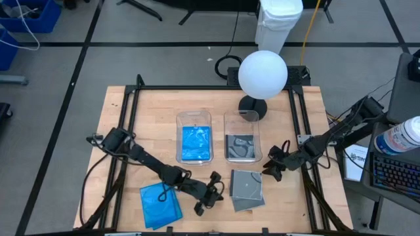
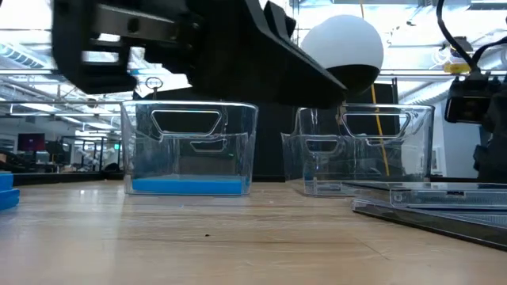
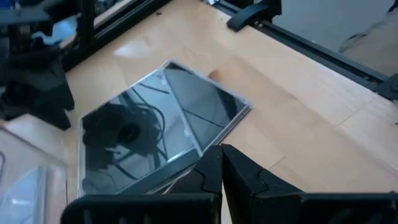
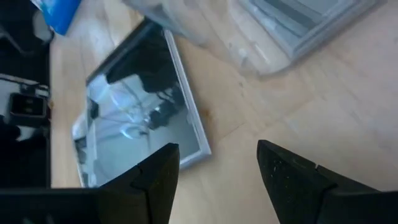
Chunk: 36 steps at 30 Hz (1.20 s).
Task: Pick & place jewel cases by type
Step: Put the black cd case into the right transparent bin
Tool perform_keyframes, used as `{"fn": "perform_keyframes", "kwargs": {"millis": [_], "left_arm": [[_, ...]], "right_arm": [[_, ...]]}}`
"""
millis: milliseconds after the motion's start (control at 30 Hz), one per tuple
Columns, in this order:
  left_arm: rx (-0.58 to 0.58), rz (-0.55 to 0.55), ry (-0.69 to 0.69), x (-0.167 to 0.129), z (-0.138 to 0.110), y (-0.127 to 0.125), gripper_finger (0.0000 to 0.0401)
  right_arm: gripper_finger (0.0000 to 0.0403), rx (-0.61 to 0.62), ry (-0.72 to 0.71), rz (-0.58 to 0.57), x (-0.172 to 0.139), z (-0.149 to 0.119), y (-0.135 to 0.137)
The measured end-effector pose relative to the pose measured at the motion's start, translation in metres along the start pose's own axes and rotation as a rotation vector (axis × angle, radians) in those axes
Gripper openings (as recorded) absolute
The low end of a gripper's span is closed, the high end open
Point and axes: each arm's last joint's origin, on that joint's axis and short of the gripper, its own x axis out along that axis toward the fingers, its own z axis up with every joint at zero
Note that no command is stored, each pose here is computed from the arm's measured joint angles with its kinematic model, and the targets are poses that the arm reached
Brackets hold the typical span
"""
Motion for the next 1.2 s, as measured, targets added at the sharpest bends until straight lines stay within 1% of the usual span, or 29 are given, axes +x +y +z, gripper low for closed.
{"fn": "perform_keyframes", "kwargs": {"millis": [100, 267, 333, 433, 600, 667, 767, 867, 1000, 1067, 1200], "left_arm": [[-0.046, -0.008, 0.003, 0.001, -0.004, 0.009, 0.0004], [-0.098, -0.006, 0.017, 0.007, -0.013, 0.018, 0.0012], [-0.099, -0.010, 0.049, 0.008, -0.019, 0.017, 0.0009], [-0.086, -0.014, 0.038, 0.009, -0.017, 0.014, 0.0004], [-0.091, -0.101, 0.012, 0.010, -0.016, 0.005, 0.0007], [-0.096, -0.110, -0.012, 0.010, -0.013, 0.002, 0.0004], [-0.102, -0.104, -0.049, 0.010, -0.009, 0.002, 0.0008], [-0.126, -0.096, -0.034, 0.010, -0.011, 0.004, 0.0004], [-0.168, -0.001, 0.026, 0.011, -0.017, 0.013, 0.0008], [-0.193, 0.022, 0.034, 0.011, -0.020, 0.020, 0.0007], [-0.211, -0.003, 0.049, 0.012, -0.025, 0.028, 0.0006]], "right_arm": [[0.0205, -0.007, 0.010, 0.024, 0.001, 0.000, -0.003], [0.0205, -0.045, 0.009, 0.028, 0.002, 0.003, -0.003], [0.0205, -0.045, -0.005, 0.036, 0.002, 0.005, -0.003], [0.0205, -0.044, -0.015, 0.050, 0.002, 0.006, -0.001], [0.0205, -0.047, -0.017, 0.053, 0.002, 0.006, -0.001], [0.0205, -0.056, -0.018, 0.054, 0.002, 0.006, -0.001], [0.0205, -0.066, -0.032, 0.072, 0.002, 0.007, 0.001], [0.0205, -0.075, -0.046, 0.087, 0.002, 0.008, 0.003], [0.0205, -0.081, -0.042, 0.080, 0.004, 0.008, 0.002], [0.0205, -0.083, -0.037, 0.073, 0.005, 0.007, 0.002], [0.0205, -0.077, -0.021, 0.058, 0.007, 0.006, 0.000]]}}
